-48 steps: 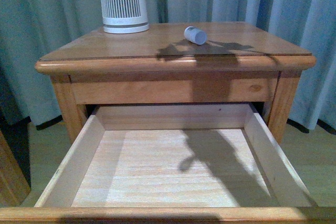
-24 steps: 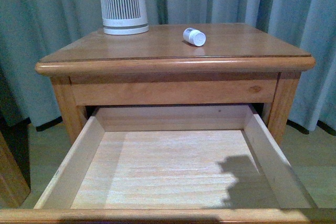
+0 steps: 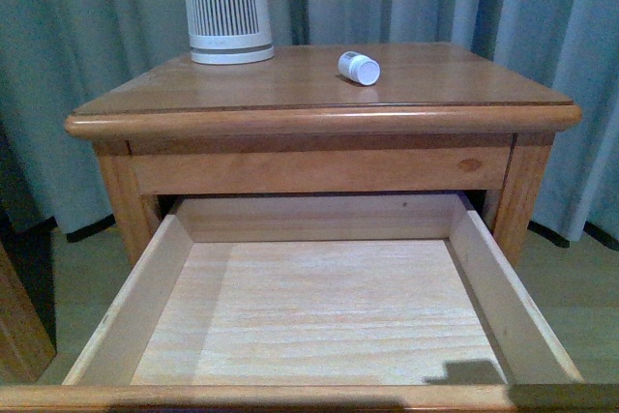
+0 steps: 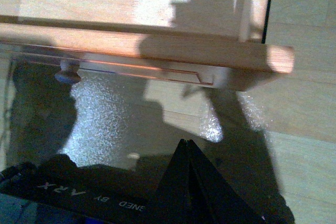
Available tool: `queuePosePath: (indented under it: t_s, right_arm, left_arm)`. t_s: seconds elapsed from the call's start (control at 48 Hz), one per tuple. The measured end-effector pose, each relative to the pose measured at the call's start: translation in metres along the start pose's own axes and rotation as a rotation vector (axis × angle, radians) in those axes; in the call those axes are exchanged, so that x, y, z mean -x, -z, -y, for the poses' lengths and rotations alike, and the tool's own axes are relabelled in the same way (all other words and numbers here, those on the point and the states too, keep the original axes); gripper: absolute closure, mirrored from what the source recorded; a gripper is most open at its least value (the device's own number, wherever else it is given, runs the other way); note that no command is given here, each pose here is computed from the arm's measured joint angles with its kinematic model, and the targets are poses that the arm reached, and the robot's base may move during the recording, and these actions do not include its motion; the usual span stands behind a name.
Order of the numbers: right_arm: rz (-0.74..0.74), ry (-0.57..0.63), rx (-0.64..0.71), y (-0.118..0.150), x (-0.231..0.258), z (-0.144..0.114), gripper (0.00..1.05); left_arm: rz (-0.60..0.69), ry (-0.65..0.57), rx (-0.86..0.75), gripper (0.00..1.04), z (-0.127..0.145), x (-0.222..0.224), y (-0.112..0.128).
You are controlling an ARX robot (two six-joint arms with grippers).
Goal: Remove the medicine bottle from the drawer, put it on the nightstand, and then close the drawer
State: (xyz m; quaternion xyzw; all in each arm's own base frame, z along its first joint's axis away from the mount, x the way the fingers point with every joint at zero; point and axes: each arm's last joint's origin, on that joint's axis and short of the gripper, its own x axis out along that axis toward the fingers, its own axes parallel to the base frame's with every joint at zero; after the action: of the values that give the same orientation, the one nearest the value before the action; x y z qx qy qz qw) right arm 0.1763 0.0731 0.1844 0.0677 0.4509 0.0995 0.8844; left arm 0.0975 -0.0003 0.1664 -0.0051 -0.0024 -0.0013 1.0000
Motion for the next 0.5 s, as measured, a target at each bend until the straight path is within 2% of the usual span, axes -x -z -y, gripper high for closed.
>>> queuePosePath:
  t_s: [0.5]
  right_arm:
    - [0.025,0.079,0.094,-0.009,-0.071,-0.002,1.01]
  left_arm:
    - [0.0,0.0,0.0,0.06,0.0,0.0,0.0]
